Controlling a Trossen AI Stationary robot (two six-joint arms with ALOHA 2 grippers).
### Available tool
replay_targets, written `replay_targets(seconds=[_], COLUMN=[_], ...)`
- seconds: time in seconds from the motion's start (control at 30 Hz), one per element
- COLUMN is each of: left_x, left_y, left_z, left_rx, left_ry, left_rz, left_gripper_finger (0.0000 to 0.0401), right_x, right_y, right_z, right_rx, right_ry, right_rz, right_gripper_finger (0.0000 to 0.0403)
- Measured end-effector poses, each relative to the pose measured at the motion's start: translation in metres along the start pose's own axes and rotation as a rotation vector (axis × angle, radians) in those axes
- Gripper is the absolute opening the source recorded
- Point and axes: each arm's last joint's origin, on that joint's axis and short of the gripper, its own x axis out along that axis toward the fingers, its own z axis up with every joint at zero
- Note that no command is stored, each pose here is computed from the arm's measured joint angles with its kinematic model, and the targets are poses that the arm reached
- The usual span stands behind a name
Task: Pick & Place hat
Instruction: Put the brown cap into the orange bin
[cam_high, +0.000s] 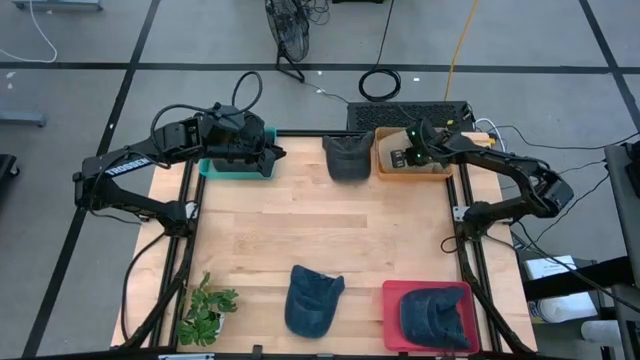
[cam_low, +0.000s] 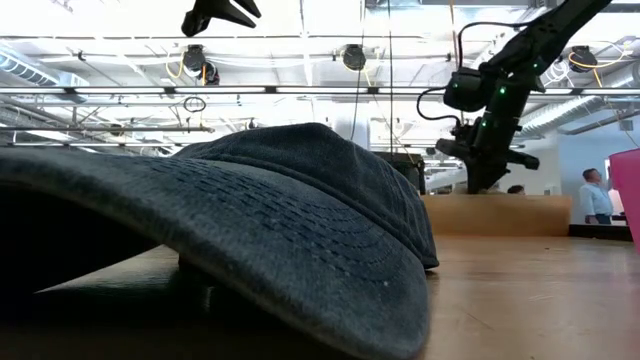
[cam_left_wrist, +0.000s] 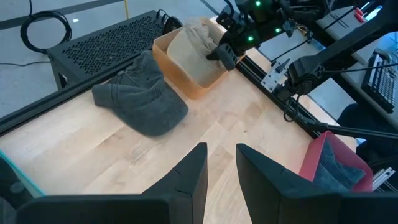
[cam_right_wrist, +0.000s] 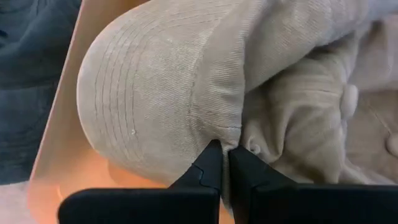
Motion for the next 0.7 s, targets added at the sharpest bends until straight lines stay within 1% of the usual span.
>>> replay_targets(seconds=[0.1,0.23,0.3,0.4,0.5,0.53,0.63,0.7], left_x=[0.0,0.0,0.0,0.0,0.0,0.0,0.0,0.0], left_y=[0.0,0.0,0.0,0.001,0.002,0.002,0.002,0.002], left_z=[0.0,0.0,0.0,0.001,0.001,0.001,0.001,0.001], left_rx=[-0.001,-0.003,-0.001,0.003,0.006,0.006,0.007,0.007], left_ry=[0.0,-0.001,-0.001,-0.008,-0.019,-0.023,-0.025,-0.025], left_rz=[0.0,0.001,0.002,0.014,0.032,0.038,0.04,0.04], left_gripper_finger=[0.0093,0.0093,0.0093,0.0093,0.0093,0.0093,0.0093,0.0093], right_x=[-0.005,-0.014,-0.019,-0.024,-0.024,-0.024,-0.021,-0.019], right_y=[-0.003,-0.006,-0.006,-0.004,-0.002,-0.002,-0.004,-0.004], right_z=[0.0,0.002,0.004,0.008,0.008,0.008,0.004,0.003], right_rx=[0.023,0.021,0.026,0.043,0.042,0.041,0.033,0.029], right_ry=[-0.028,-0.092,-0.128,-0.17,-0.154,-0.147,-0.101,-0.082], right_rz=[-0.04,-0.076,-0.056,0.004,0.049,0.047,0.023,0.013], right_gripper_finger=[0.0,0.0,0.0,0.0,0.0003,0.0007,0.0029,0.0052])
